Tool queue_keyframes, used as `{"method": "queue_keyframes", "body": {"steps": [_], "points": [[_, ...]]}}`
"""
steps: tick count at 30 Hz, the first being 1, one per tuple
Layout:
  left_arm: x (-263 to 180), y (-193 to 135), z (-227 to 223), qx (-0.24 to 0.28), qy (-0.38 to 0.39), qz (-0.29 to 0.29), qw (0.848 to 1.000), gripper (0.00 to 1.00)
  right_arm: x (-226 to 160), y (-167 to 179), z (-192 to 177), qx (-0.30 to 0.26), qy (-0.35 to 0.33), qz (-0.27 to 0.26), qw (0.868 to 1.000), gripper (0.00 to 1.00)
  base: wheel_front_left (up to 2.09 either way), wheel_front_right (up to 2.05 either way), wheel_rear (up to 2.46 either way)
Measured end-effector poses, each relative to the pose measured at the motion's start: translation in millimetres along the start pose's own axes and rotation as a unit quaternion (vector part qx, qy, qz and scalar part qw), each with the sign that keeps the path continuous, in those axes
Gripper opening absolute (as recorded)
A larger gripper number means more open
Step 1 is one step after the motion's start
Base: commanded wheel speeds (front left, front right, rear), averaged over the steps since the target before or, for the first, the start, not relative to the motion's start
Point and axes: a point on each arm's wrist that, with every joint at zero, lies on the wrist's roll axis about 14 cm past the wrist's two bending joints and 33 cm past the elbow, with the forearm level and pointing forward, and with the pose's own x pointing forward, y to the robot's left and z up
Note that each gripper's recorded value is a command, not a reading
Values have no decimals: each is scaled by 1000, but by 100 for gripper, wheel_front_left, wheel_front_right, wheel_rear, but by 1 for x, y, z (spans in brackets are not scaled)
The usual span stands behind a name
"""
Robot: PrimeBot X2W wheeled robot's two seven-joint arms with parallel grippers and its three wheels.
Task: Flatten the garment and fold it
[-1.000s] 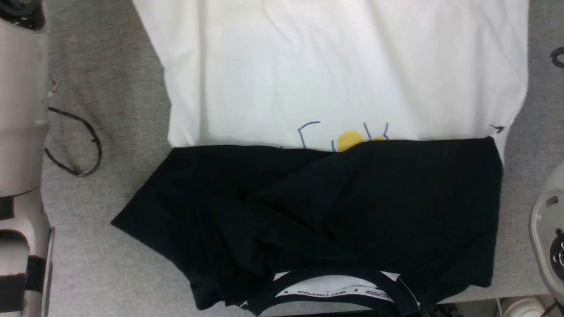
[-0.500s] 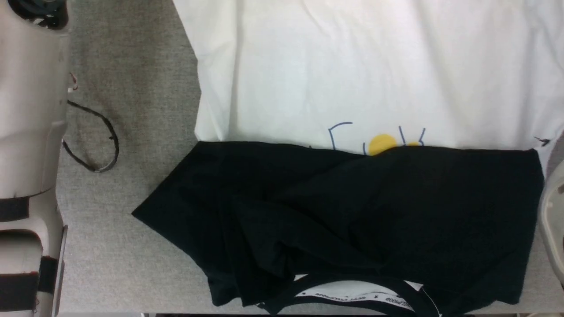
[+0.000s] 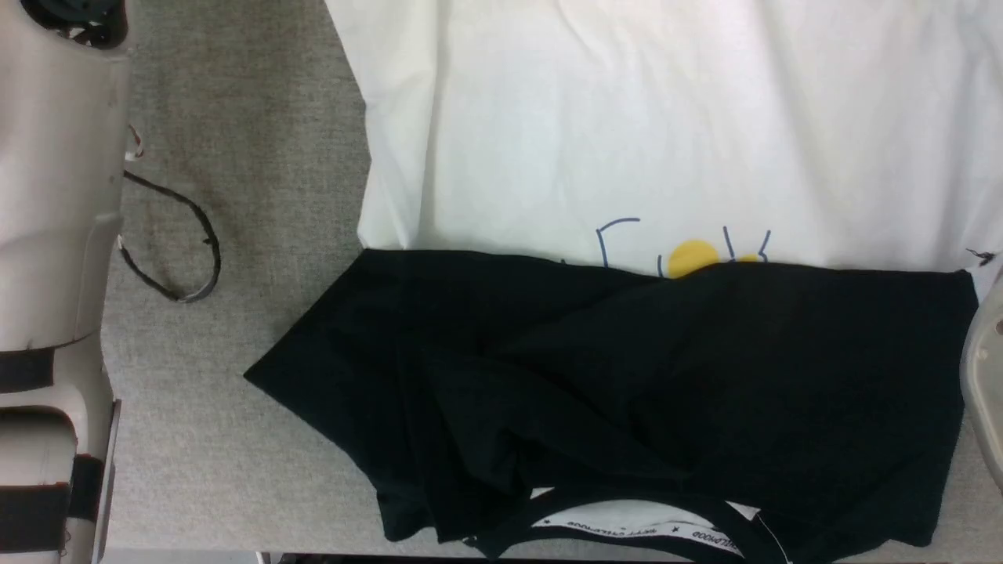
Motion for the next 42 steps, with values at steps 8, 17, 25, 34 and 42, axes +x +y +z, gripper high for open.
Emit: {"method": "queue_keyframes", "body": {"steps": [8, 17, 25, 34, 42], "points": [[-12, -1, 28, 6, -72, 2, 997, 0, -19, 5, 34, -9, -75, 4, 997, 0, 0, 0, 0], [-44, 8, 73, 9, -168, 19, 985, 0, -60, 5, 77, 1, -167, 7, 986, 0, 0, 0, 0], [-83, 6, 93, 3, -217, 22, 976, 0, -100, 14, 84, 6, -202, 36, 979, 0, 0, 0, 0], [-134, -26, 71, 47, -197, -15, 979, 0, -145, 7, 53, -6, -185, 56, 981, 0, 0, 0, 0], [-186, -54, 44, 51, -187, -47, 980, 0, -201, 19, 27, -17, -184, 94, 978, 0, 0, 0, 0]]}}
